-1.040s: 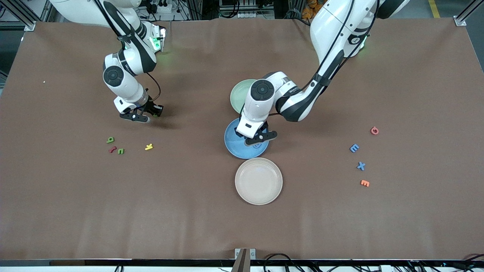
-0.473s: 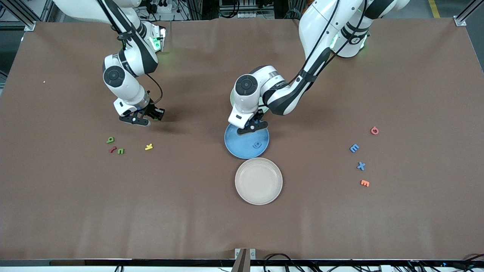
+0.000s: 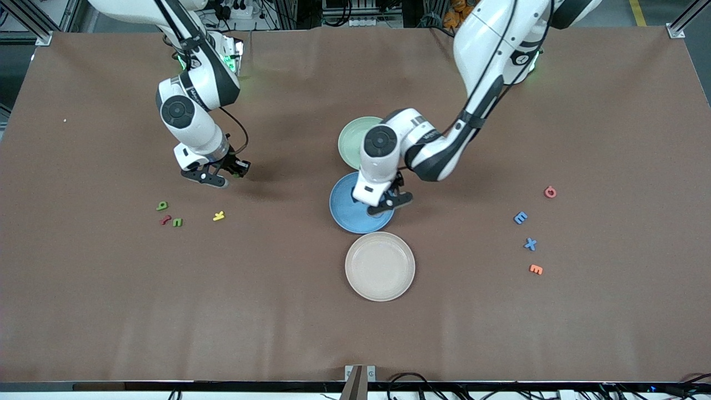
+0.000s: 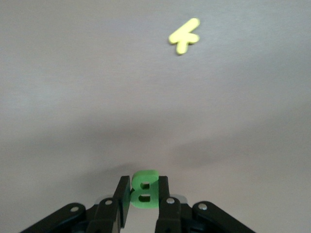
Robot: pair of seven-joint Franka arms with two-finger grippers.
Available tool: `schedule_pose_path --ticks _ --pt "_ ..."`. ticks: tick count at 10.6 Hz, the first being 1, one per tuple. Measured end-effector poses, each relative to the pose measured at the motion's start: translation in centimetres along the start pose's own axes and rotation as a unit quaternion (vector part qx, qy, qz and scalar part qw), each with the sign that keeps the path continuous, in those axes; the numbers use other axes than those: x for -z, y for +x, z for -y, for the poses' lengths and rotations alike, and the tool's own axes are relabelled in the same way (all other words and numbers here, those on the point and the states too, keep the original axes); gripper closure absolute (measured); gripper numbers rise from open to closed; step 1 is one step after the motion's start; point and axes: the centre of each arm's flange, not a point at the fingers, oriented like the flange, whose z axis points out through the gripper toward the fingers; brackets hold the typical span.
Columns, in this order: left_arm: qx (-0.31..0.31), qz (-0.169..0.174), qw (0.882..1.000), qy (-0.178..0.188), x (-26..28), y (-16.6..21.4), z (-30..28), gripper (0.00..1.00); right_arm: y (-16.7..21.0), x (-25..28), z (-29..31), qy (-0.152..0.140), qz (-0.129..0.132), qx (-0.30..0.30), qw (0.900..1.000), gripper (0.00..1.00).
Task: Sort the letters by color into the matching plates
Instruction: 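Place B on the green plate while the left gripper reaches blue x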
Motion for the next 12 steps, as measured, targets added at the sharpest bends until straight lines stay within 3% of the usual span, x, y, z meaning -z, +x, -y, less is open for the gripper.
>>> schedule_pose_path --ticks 5,9,12 --pt "0.039 -0.026 0.999 -0.002 3.6 13.7 8.4 0.00 -3.6 5.3 10.0 0.042 0.001 -0.039 0.998 0.73" --pt "0.028 -0.018 0.999 0.030 2.9 17.8 13.0 0.00 -10.5 9.0 18.8 0.069 0.001 -0.073 0.995 0.73" --pt "0.060 -0.014 0.997 0.037 2.9 21.4 17.3 0.00 -15.0 9.0 24.3 0.080 0.014 -0.089 0.993 0.73"
